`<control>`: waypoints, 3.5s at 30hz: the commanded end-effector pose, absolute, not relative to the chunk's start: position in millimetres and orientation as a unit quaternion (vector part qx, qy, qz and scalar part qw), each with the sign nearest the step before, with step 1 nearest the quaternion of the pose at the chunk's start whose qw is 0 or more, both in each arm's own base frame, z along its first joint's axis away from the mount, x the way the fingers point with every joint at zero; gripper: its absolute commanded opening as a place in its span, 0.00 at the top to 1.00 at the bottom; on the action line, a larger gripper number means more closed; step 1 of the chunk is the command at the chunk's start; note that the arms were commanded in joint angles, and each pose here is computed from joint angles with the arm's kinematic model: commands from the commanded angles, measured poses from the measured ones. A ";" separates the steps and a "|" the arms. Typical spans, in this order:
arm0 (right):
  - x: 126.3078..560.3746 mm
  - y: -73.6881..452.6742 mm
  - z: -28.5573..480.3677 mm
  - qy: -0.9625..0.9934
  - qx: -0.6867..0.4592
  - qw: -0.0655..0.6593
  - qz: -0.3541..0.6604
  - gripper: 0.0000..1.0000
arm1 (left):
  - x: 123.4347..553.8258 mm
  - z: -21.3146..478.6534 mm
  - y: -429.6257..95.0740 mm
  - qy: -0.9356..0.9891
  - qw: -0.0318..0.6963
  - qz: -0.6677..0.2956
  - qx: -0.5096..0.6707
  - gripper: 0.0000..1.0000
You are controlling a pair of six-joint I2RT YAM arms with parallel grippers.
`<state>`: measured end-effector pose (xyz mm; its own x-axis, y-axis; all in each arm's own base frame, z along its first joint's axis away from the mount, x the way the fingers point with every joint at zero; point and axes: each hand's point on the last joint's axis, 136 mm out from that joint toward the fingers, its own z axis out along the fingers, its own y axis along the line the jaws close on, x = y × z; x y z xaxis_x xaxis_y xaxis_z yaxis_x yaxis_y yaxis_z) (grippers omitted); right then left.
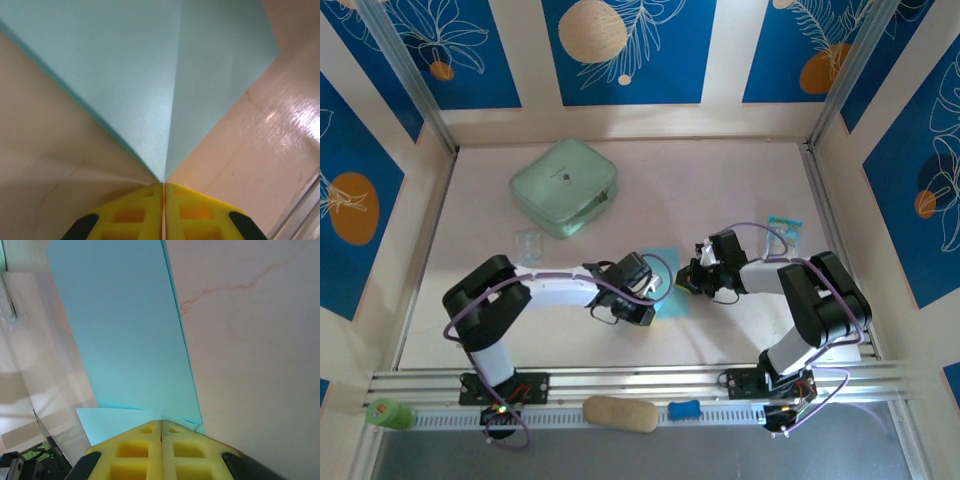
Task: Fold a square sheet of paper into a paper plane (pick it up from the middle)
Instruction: Fold the triangle a second time at the center of the table.
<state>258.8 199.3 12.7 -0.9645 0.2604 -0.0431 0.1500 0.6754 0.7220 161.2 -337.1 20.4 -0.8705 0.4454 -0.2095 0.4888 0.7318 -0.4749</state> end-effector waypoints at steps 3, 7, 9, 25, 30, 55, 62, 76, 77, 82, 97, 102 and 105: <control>237.3 178.3 -17.5 0.931 0.151 0.028 0.330 1.00 | 175.2 46.5 -333.2 0.930 0.097 -0.255 0.246 0.93; 237.6 179.0 -16.1 0.931 0.151 0.028 0.332 1.00 | 189.3 66.3 -348.5 0.919 0.130 -0.292 0.229 0.93; 238.2 179.2 -15.0 0.931 0.151 0.029 0.333 1.00 | 196.7 72.5 -358.0 0.913 0.139 -0.314 0.219 0.93; 257.2 192.9 20.3 0.921 0.121 0.051 0.366 1.00 | 186.3 -2.8 -339.9 0.947 0.061 -0.268 0.165 0.96; 252.8 205.6 38.4 0.913 0.099 0.060 0.391 1.00 | 182.4 -7.4 -334.3 0.949 0.058 -0.266 0.158 0.96; 254.2 195.7 2.5 0.922 0.123 0.043 0.365 1.00 | 181.5 -10.5 -328.8 0.954 0.053 -0.252 0.157 1.00; 268.0 182.8 5.2 0.914 0.137 0.060 0.376 1.00 | 180.8 -11.9 -329.6 0.953 0.050 -0.252 0.158 1.00; 278.4 185.8 35.0 0.904 0.122 0.092 0.399 1.00 | 180.2 -12.3 -328.9 0.953 0.049 -0.251 0.161 1.00; 277.0 188.5 35.5 0.904 0.116 0.091 0.402 1.00 | 179.9 -12.1 -329.0 0.953 0.048 -0.250 0.162 1.00; 272.9 199.6 22.5 0.910 0.097 0.062 0.398 1.00 | 179.5 -12.5 -328.5 0.954 0.048 -0.250 0.162 1.00; 296.6 168.7 24.6 0.900 0.138 0.095 0.402 1.00 | 179.4 -10.1 -329.9 0.953 0.047 -0.254 0.161 1.00; 288.0 162.2 47.5 0.896 0.138 0.128 0.403 0.97 | 181.3 4.2 -339.6 0.946 0.052 -0.278 0.157 1.00; 272.8 160.2 59.8 0.893 0.139 0.138 0.406 0.92 | 187.9 25.7 -348.2 0.939 0.071 -0.295 0.160 0.99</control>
